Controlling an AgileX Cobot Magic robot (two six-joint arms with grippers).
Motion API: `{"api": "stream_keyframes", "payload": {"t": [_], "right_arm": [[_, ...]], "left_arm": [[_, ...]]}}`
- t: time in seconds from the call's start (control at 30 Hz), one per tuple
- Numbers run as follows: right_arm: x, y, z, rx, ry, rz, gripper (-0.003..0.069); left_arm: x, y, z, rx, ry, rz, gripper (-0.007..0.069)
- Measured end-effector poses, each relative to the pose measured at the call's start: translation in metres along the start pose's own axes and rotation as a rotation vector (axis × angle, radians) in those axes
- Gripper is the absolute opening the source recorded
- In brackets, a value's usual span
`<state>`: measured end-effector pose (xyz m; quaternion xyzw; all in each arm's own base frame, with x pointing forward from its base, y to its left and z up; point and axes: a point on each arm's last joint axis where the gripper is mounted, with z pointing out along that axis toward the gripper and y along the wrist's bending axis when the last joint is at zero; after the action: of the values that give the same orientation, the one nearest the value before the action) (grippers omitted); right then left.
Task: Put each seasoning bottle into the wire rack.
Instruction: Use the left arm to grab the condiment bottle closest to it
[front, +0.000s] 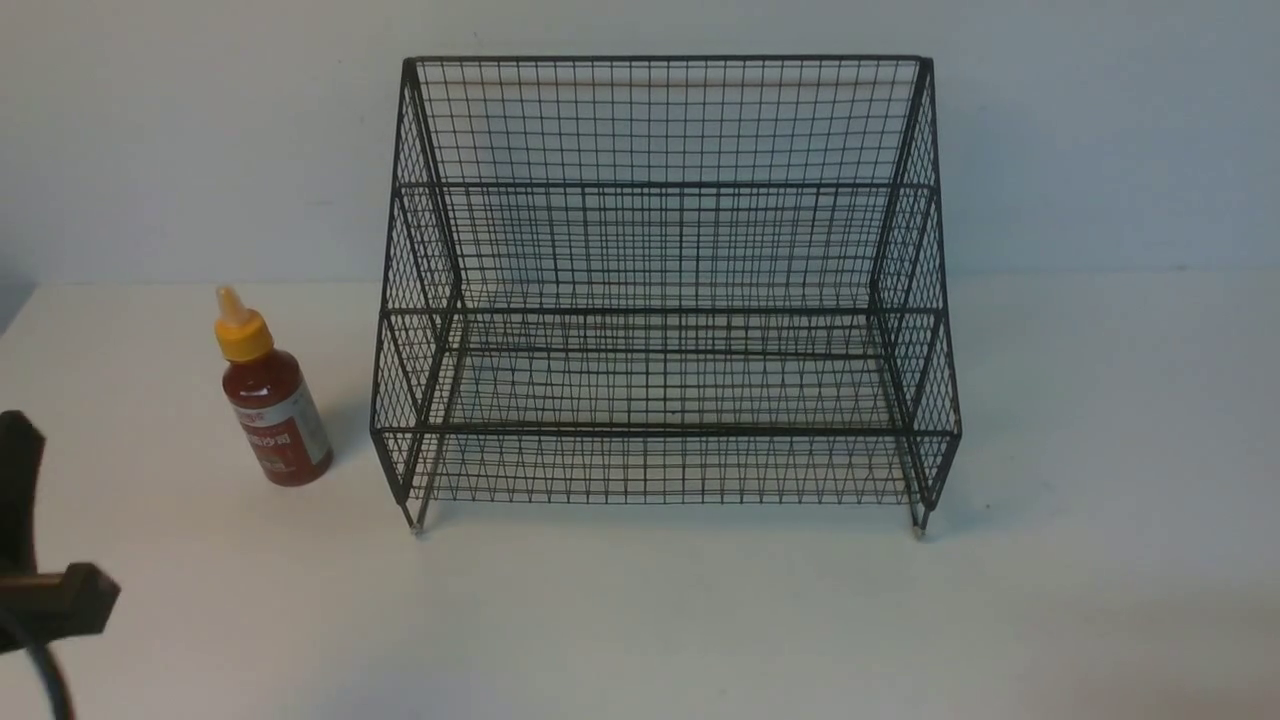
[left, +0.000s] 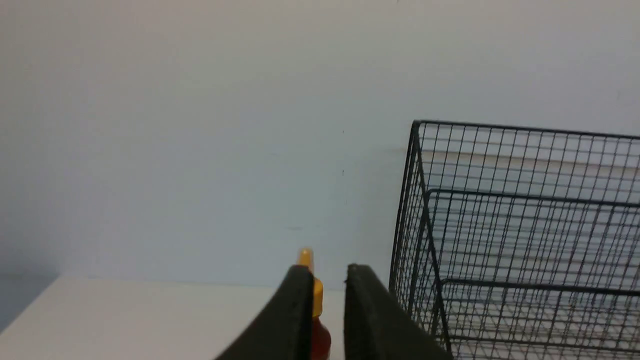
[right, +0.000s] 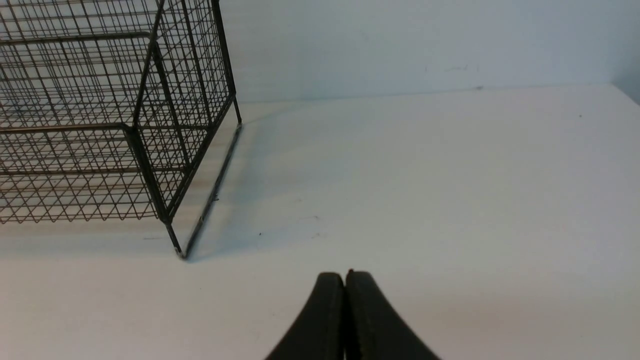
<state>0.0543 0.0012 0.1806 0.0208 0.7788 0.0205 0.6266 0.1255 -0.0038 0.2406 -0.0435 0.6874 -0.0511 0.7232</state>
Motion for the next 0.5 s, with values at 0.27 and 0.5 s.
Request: {"api": "stream_keyframes", "payload": {"t": [0.27, 0.5], "right_arm": [[0.0, 0.0, 0.0, 0.0, 0.0, 0.0, -0.0013], [0.0, 0.0, 0.0, 0.0, 0.0, 0.0, -0.0013]], "left_arm": [[0.005, -0.003, 0.061, -0.03, 0.105, 0.014, 0.0355], [0.017, -0.005, 0.109, -0.045, 0.169, 0.025, 0.0474]]}}
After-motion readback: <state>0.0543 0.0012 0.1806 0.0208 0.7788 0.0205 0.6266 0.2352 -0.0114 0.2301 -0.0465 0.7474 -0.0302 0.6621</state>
